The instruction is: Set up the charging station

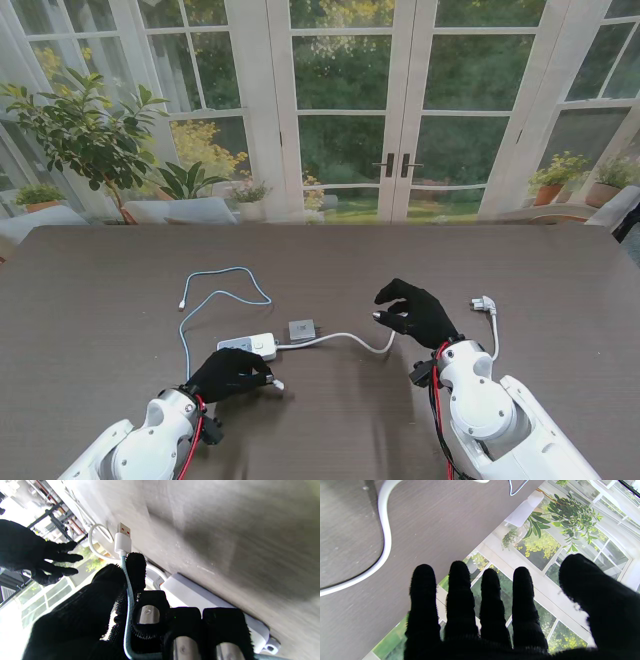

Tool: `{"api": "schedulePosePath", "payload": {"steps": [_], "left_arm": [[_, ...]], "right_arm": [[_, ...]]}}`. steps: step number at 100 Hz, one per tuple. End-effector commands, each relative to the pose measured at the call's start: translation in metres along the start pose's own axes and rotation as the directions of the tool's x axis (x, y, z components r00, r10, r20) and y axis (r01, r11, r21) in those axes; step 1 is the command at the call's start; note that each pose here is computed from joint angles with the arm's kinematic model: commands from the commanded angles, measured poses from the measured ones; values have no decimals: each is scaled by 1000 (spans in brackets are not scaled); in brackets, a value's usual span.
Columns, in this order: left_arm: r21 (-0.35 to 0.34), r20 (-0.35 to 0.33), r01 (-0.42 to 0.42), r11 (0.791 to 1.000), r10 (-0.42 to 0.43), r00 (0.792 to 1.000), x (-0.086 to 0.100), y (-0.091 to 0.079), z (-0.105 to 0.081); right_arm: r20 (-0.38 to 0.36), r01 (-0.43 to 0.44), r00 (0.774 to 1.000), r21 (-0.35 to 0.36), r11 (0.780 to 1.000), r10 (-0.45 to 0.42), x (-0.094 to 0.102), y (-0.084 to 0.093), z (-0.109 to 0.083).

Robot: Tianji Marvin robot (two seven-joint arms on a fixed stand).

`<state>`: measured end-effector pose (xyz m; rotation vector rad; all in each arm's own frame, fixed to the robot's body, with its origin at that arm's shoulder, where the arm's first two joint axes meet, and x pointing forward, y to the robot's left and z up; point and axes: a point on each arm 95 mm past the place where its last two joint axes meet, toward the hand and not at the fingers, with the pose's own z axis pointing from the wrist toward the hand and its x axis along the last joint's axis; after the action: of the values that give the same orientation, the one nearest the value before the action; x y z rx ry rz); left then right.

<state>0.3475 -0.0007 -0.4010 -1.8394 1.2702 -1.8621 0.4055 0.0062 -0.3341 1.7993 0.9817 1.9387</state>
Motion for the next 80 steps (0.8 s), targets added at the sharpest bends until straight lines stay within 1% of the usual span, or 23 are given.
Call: {"api": "schedulePosePath", "payload": {"steps": [1,9,27,38,43,48,61,70,80], "left_arm": [[-25,-3,-8,1000,8,1000,2,1,-1],[-21,-5,-39,999,39,999,2,1,-1],[-39,-1,-67,997,67,998,3,-2,-3],[-48,4,-44,998,45,999,4,-2,-4],[-42,5,-30,999,30,1000,4,-1,-3],[-38,0,-33,999,33,999,3,-2,-3],[-49,-13,-87,995,86,996,1,-3,-3],[-63,-23,-134,989,133,991,1,-5,-3],[-73,-30,-167,983,166,986,1,-5,-3]], "right_arm": [[-2,-8,1000,18,1000,8,2,-5,-1],[-2,-7,1000,18,1000,7,2,-5,-1],[-3,-7,1000,19,1000,7,2,-5,-1],[-4,-6,1000,21,1000,6,2,-6,-1],[-4,-6,1000,21,1000,6,2,-6,-1],[-4,-7,1000,22,1000,7,2,-6,-1],[-4,-7,1000,22,1000,7,2,-6,-1],[-4,-7,1000,22,1000,7,2,-6,-1],[-4,-7,1000,24,1000,7,2,-6,-1]]}}
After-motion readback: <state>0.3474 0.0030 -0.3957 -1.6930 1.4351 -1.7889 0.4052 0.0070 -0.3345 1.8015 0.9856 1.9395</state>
